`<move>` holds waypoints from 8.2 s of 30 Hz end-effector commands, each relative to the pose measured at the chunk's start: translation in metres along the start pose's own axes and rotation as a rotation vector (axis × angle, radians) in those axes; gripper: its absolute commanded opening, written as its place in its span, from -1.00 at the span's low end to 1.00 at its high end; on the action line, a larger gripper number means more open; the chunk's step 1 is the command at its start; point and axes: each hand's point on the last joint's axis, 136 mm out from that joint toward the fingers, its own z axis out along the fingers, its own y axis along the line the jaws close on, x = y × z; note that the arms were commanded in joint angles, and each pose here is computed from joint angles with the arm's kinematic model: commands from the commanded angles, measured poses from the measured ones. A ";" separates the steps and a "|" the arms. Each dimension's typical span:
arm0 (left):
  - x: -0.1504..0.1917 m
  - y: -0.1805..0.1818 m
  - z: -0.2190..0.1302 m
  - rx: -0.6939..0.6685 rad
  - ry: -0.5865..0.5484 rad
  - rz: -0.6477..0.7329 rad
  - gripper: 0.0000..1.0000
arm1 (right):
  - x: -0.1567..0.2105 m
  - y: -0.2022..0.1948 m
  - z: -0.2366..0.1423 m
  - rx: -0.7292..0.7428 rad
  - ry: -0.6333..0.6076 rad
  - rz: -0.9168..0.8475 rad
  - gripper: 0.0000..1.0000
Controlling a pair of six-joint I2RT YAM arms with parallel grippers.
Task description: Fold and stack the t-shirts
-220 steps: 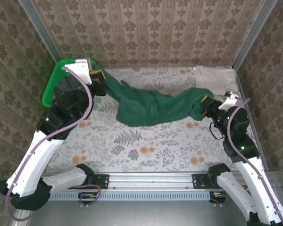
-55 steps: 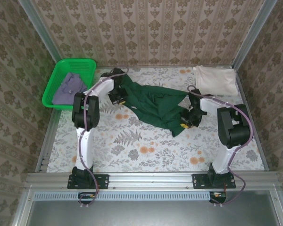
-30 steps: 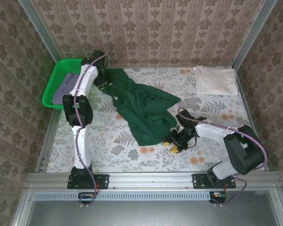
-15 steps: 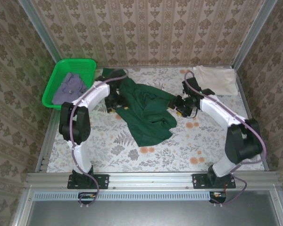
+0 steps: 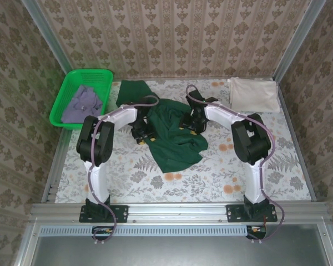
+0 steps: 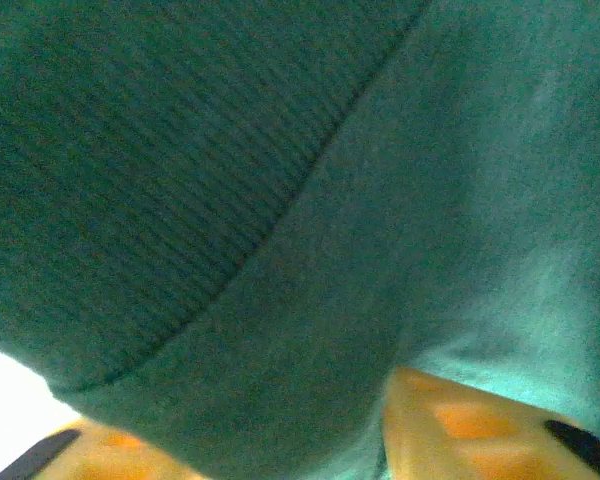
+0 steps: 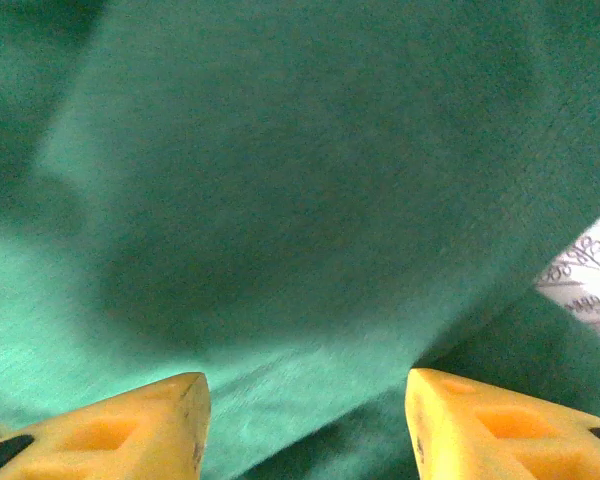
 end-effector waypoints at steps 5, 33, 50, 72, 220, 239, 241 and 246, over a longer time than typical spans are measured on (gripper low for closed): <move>-0.004 0.041 0.005 -0.174 -0.027 -0.004 -0.99 | -0.011 -0.013 0.014 0.083 -0.006 0.043 -0.54; 0.016 0.178 -0.074 -0.288 -0.105 -0.223 -0.93 | 0.030 -0.215 -0.094 0.243 -0.151 0.394 -0.99; -0.036 0.089 -0.148 -0.171 -0.322 0.018 0.10 | 0.004 -0.243 -0.158 0.363 -0.381 0.500 0.05; -0.103 -0.004 -0.010 -0.119 -0.128 0.099 0.04 | -0.052 -0.226 -0.060 0.230 -0.177 0.358 -0.11; -0.032 0.048 -0.036 -0.163 -0.088 0.134 0.26 | 0.103 -0.179 -0.065 0.445 0.034 0.237 0.29; -0.040 0.049 -0.016 -0.183 -0.052 0.092 0.33 | 0.148 -0.203 -0.082 0.445 0.053 0.249 -0.44; -0.040 0.050 -0.016 -0.180 -0.055 0.086 0.33 | 0.156 -0.209 -0.085 0.450 0.054 0.268 -0.54; -0.041 0.051 -0.016 -0.172 -0.059 0.076 0.33 | 0.162 -0.219 -0.083 0.444 0.033 0.317 -0.78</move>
